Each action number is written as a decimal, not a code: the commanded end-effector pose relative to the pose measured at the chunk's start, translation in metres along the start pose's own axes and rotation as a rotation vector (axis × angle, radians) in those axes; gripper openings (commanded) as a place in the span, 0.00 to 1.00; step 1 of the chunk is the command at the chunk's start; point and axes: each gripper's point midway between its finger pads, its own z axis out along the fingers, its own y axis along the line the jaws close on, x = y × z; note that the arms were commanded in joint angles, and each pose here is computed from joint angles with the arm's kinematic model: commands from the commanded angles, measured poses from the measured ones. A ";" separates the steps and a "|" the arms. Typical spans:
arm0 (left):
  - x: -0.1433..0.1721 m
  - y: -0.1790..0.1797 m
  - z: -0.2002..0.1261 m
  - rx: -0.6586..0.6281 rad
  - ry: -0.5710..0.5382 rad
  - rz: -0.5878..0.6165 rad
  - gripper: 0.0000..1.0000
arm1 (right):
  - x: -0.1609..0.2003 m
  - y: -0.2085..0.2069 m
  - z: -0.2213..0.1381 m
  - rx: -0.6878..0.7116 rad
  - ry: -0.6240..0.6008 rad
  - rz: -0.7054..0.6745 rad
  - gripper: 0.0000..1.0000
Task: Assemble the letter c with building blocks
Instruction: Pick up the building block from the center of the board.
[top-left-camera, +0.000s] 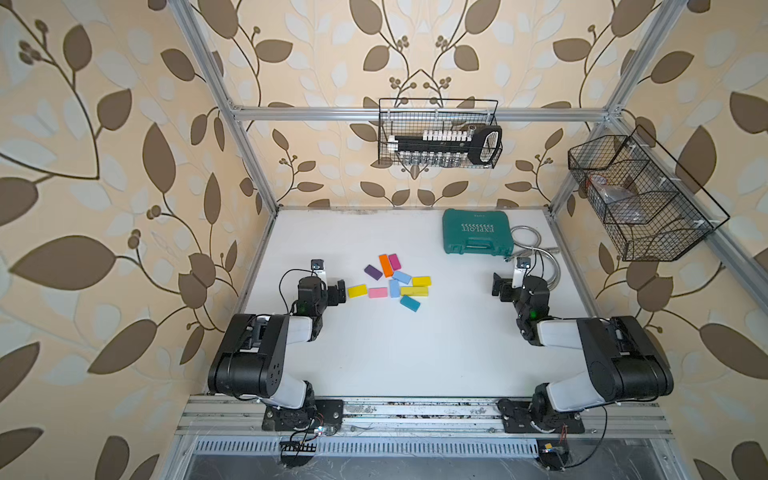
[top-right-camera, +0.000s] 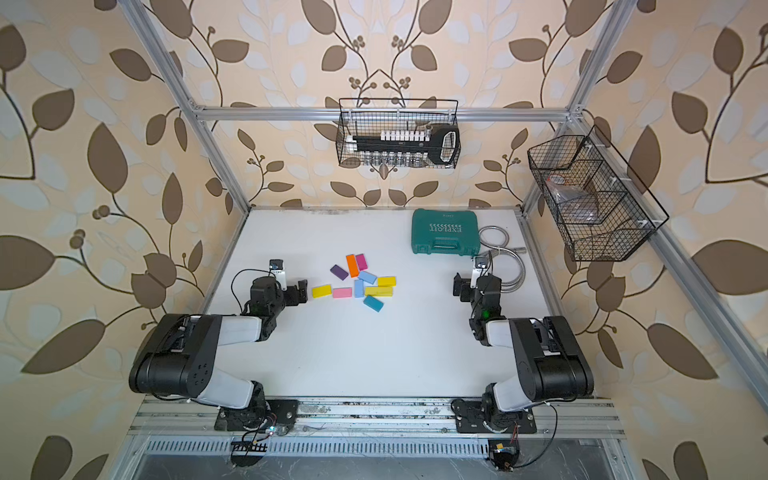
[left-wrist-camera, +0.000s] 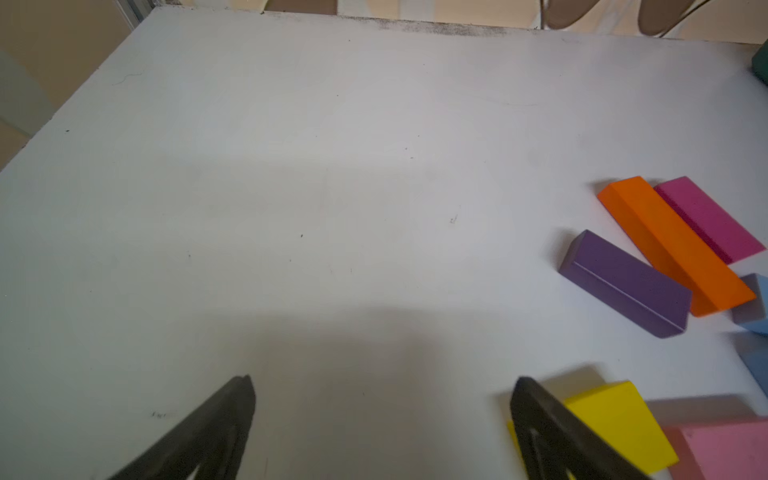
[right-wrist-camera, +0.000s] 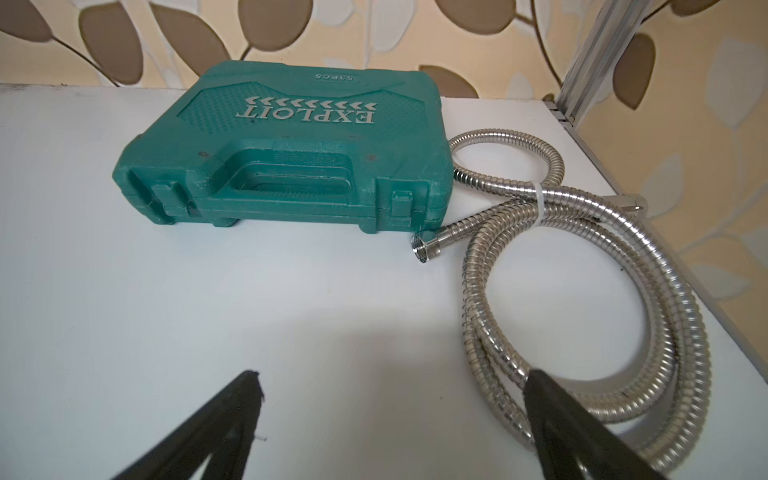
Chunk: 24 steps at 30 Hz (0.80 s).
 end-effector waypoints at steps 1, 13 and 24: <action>-0.021 0.007 0.001 -0.030 -0.065 -0.019 0.99 | -0.010 -0.004 0.002 0.020 -0.029 0.019 0.98; -0.022 0.007 0.002 -0.030 -0.062 -0.019 0.99 | -0.010 -0.004 0.002 0.021 -0.028 0.019 0.98; -0.021 0.007 0.003 -0.027 -0.054 -0.021 0.99 | -0.010 -0.004 0.003 0.019 -0.027 0.019 0.98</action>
